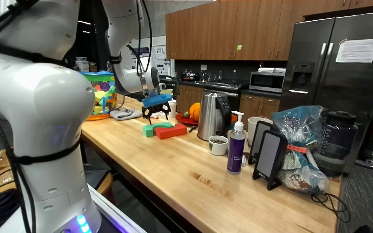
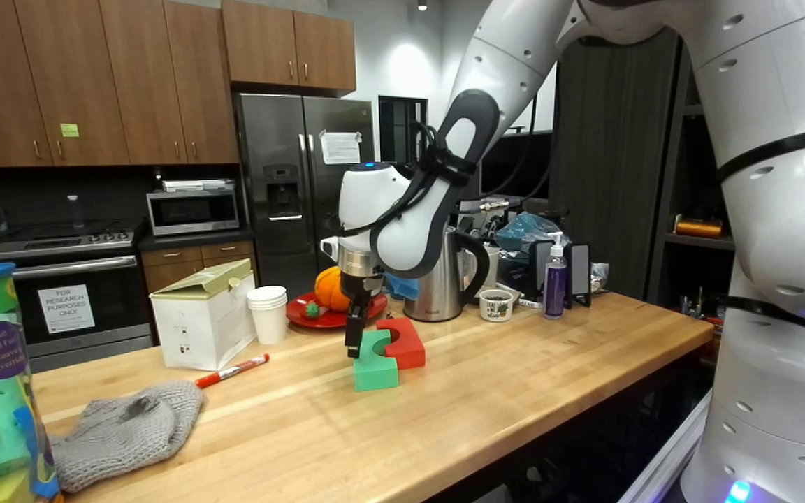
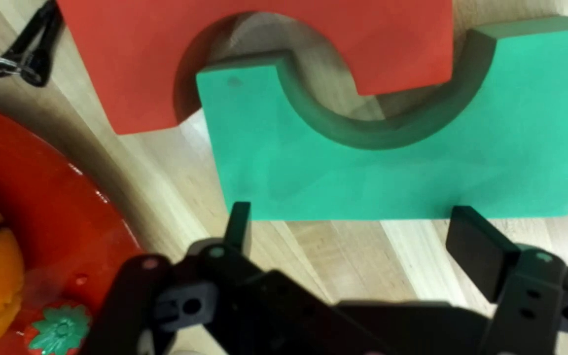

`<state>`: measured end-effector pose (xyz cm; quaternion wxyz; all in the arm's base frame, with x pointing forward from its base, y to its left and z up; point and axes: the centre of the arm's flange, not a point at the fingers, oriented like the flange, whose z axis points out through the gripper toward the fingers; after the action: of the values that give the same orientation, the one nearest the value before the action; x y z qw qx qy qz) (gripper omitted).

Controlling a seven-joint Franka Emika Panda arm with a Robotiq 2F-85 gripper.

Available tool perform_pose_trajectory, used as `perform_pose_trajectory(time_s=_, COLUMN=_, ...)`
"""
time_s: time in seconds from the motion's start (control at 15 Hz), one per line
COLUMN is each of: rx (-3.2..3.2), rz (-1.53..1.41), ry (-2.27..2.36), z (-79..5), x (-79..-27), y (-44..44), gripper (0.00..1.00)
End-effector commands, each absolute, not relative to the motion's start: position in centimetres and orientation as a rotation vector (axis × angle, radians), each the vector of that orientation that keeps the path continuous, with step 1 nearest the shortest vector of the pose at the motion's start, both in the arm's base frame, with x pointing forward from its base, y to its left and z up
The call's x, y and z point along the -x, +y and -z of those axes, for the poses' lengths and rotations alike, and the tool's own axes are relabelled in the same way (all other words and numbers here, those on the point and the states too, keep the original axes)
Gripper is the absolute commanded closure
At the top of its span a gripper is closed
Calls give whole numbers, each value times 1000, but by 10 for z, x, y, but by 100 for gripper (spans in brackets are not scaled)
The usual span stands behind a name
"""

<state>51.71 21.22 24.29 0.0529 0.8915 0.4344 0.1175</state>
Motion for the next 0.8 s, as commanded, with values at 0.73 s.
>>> perform_pose_trajectory(time_s=0.73, rx=-2704, rz=-326, ry=1316, z=-240, x=-512, y=212, gripper=0)
